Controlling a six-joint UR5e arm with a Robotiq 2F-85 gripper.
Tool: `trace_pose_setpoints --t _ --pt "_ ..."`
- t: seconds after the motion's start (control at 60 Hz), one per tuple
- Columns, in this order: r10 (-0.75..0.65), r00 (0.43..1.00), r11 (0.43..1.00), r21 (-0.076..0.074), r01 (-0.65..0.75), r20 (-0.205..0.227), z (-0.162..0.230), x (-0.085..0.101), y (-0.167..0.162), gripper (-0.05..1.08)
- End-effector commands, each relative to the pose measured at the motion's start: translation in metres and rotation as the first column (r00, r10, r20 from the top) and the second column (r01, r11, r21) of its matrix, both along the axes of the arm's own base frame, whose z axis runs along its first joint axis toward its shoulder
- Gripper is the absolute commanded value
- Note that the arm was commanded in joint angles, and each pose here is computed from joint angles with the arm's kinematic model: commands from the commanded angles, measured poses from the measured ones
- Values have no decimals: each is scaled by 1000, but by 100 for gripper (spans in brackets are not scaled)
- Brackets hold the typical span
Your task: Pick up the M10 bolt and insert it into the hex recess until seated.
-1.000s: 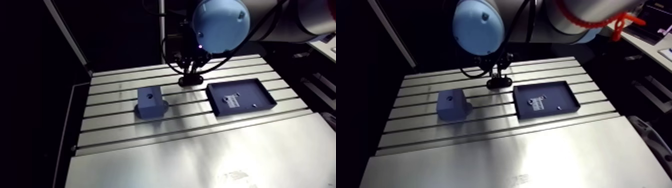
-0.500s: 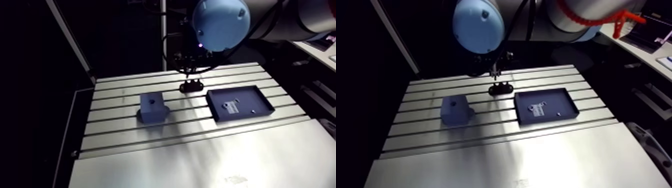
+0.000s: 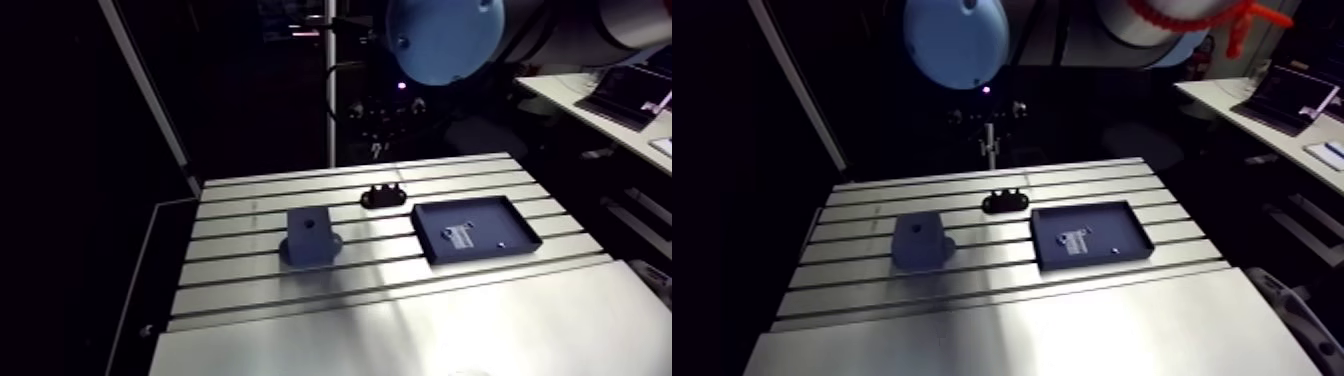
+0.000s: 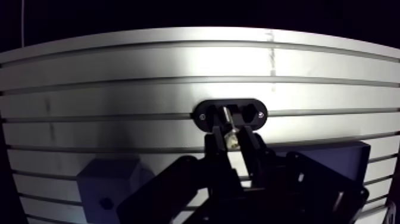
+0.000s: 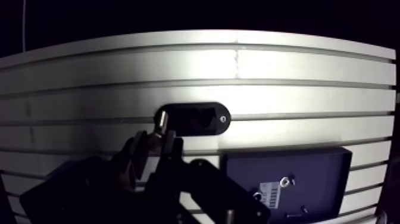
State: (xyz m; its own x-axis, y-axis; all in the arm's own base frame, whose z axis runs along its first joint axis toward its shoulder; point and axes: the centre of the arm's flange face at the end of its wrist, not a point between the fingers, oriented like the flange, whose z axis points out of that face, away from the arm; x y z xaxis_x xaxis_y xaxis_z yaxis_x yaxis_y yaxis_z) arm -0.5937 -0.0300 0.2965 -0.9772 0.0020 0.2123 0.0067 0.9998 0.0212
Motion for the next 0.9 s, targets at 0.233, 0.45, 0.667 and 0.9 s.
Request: trace_pose_setpoints --t 0.233,0.45,0.667,0.9 --pt "165 982 986 2 -166 89 50 7 -34 72" --pt "247 956 969 -5 -249 157 67 12 -43 73" --pt "348 909 935 -12 -355 227 70 18 -59 73" --pt "461 843 882 -35 -471 277 62 13 -84 73"
